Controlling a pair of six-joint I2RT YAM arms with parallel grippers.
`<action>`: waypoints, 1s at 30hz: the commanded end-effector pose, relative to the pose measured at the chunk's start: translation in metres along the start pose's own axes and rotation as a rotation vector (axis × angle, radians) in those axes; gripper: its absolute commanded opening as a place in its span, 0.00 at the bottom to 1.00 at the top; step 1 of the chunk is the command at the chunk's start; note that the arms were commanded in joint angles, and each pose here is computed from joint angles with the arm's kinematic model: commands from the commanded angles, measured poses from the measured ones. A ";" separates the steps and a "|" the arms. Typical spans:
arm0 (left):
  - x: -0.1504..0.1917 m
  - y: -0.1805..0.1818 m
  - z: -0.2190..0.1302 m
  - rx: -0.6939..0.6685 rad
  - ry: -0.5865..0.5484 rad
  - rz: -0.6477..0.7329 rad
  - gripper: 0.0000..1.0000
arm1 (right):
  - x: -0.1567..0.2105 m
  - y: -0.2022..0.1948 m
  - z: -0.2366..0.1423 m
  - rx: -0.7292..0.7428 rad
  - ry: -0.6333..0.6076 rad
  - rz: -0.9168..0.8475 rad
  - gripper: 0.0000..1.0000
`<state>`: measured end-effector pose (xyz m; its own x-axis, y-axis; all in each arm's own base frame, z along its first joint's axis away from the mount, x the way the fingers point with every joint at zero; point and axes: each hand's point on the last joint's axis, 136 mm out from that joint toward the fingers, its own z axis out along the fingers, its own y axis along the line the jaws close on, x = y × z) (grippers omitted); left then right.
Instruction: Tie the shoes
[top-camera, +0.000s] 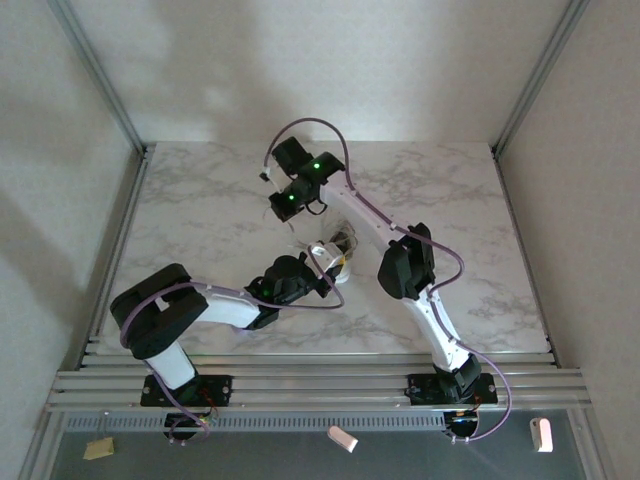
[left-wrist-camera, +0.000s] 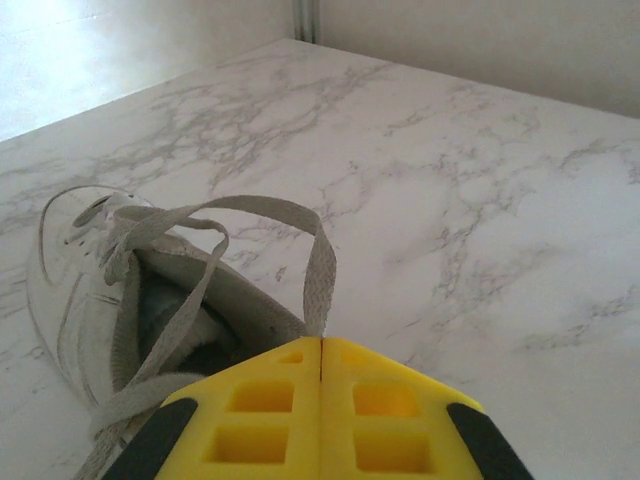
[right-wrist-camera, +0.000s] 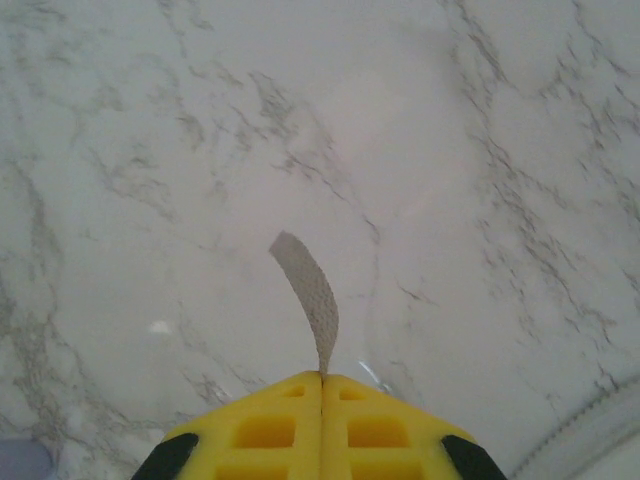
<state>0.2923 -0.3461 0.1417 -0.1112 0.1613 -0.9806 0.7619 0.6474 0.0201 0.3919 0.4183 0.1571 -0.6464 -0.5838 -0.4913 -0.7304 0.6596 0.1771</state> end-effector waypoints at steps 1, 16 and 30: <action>-0.025 0.003 -0.008 0.008 -0.056 -0.081 0.00 | -0.023 -0.017 -0.051 0.035 -0.123 0.097 0.02; -0.075 0.042 -0.023 0.010 -0.181 -0.306 0.00 | 0.000 -0.089 -0.127 0.224 -0.272 0.435 0.00; -0.081 0.064 -0.027 -0.018 -0.177 -0.350 0.00 | 0.038 -0.116 -0.164 0.358 -0.272 0.549 0.00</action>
<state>0.3317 -0.2969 0.2082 -0.2603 -0.1736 -0.9498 0.6728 0.6730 -0.3073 0.4240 0.2614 0.2559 -0.7818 -0.0397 -0.6223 -0.2338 0.9438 0.2335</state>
